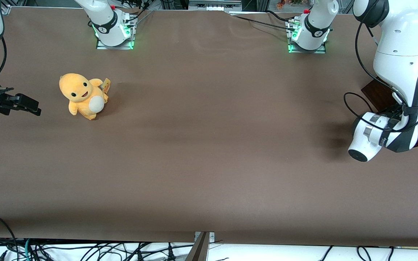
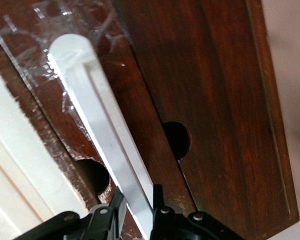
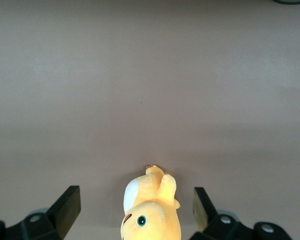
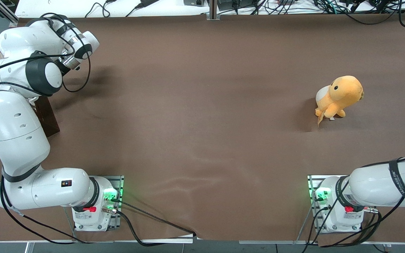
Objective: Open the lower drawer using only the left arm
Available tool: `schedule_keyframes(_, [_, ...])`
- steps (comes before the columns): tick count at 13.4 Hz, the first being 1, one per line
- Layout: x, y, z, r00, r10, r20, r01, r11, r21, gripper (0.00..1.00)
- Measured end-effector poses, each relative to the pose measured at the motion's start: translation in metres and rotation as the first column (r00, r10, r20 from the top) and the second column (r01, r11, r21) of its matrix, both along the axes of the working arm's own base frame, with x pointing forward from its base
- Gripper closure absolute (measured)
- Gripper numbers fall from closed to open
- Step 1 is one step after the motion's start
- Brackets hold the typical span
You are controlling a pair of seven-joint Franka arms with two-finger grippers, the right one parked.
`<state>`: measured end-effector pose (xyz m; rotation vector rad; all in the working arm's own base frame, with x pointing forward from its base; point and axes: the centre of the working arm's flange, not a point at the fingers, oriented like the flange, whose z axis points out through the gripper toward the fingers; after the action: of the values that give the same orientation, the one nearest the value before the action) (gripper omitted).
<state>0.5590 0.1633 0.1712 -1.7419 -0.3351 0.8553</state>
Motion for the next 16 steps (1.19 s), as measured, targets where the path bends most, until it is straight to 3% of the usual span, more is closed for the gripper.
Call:
schedule_keyframes(13, [0.017,-0.058,-0.007,0.997,-0.078,-0.002,0.078,0.997,0.025,0.75])
schedule_keyframes(16, [0.025,-0.071,-0.005,0.997,-0.079,0.014,0.079,0.997,0.016,0.75])
